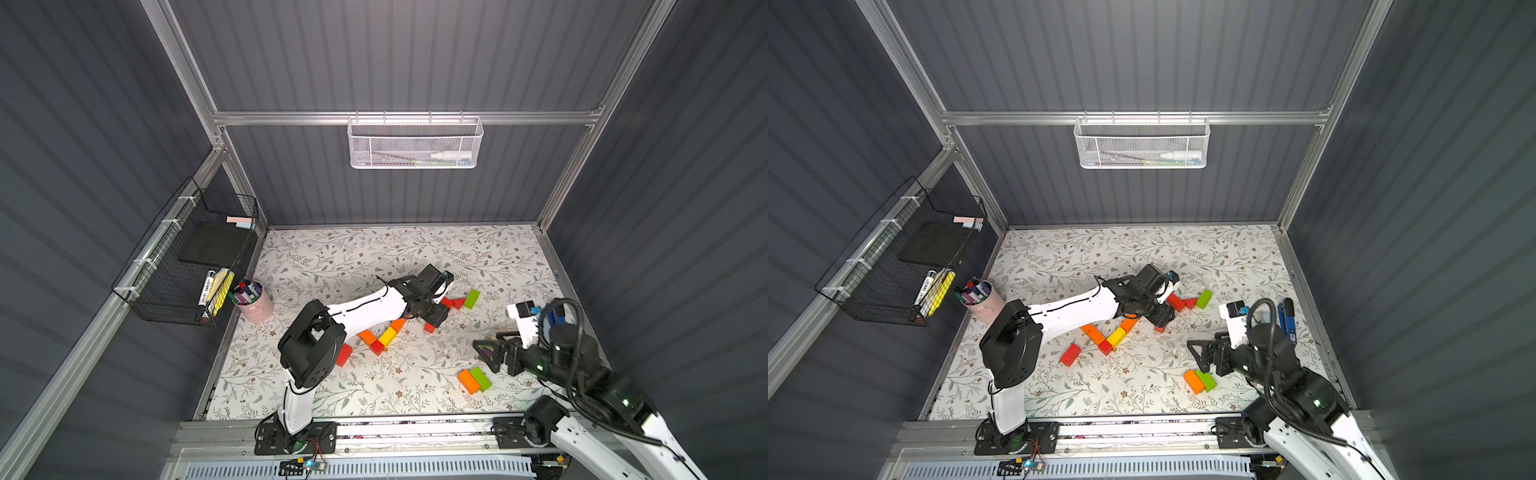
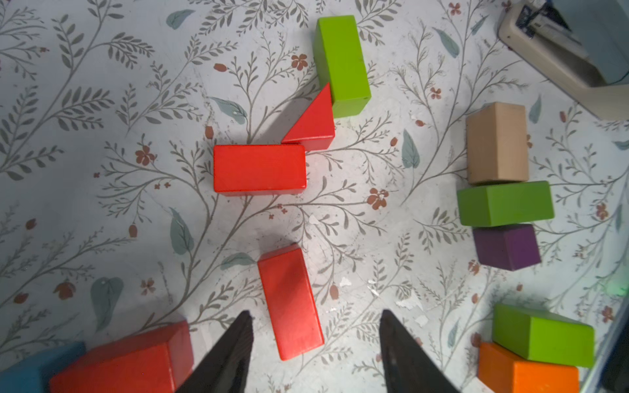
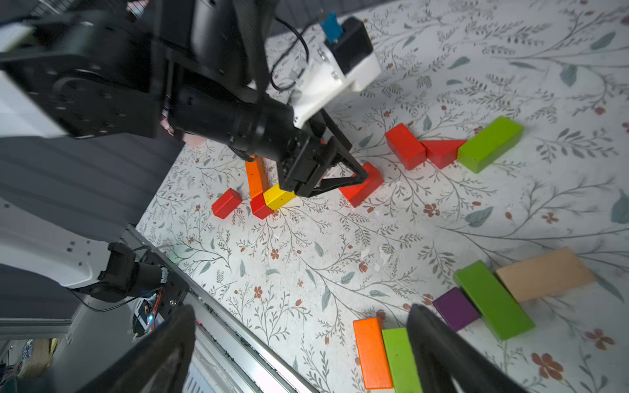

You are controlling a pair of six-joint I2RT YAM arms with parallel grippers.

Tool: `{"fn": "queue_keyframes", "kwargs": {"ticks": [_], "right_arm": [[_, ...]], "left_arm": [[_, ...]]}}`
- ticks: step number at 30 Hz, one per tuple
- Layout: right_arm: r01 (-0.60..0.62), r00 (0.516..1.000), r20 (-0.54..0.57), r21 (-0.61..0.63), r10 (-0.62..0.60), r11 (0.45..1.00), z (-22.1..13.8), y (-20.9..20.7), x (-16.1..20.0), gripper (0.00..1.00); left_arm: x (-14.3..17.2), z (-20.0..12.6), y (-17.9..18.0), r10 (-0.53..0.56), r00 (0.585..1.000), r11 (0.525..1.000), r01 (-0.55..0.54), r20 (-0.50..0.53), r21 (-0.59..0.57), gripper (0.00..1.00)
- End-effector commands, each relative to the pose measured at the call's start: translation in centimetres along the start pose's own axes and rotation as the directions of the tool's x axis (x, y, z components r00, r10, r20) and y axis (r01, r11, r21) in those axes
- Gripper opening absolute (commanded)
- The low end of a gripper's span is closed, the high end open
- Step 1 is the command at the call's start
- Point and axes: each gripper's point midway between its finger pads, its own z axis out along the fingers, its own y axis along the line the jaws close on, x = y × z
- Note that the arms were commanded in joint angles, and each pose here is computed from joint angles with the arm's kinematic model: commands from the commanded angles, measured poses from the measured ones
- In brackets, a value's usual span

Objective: Assemble a heart with building blocks
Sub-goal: Assemble the building block at the center of the board.

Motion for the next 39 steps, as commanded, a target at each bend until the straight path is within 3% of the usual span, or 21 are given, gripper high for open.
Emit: {"fn": "queue_keyframes", "kwargs": {"ticks": [1,7,9,14,18,30,39], "right_arm": [[0.029,1.000,-0.009,0.033,-0.029,0.999,-1.6,-0.3,0.3,0.98],[0.099,0.990,-0.097,-0.031,-0.101,0.995,-2.5,1.3,0.9,0.98],[0.106,0.992,-0.072,0.020,-0.105,0.994,-3.0,0.5,0.4,0.99],[0.143,0.990,-0.012,0.011,-0.143,0.990,-4.0,0.6,0.0,0.99],[0.139,0.990,-0.015,-0.004,-0.139,0.990,-3.6,0.7,0.3,0.99],[0.137,0.990,-0.020,0.007,-0.137,0.991,-3.3,0.4,0.4,0.99],[0.136,0.991,-0.007,0.004,-0.136,0.991,-3.5,0.5,0.4,0.99]], "left_arm": [[0.4,0.7,0.1,-0.010,0.999,1.000,0.009,-0.032,-0.025,0.59],[2.1,2.4,0.6,-0.023,0.996,0.998,0.017,-0.088,-0.062,0.56],[2.3,2.8,0.8,-0.026,0.995,0.997,0.019,-0.098,-0.073,0.55],[2.6,3.7,1.2,-0.026,0.994,0.996,0.017,-0.109,-0.086,0.49],[2.6,4.1,1.3,-0.024,0.993,0.996,0.013,-0.116,-0.091,0.42],[3.2,4.6,1.6,0.028,0.987,0.994,-0.045,-0.158,-0.103,0.38],[1.9,4.4,2.3,0.052,0.989,0.987,-0.072,-0.136,-0.144,0.31]]}}
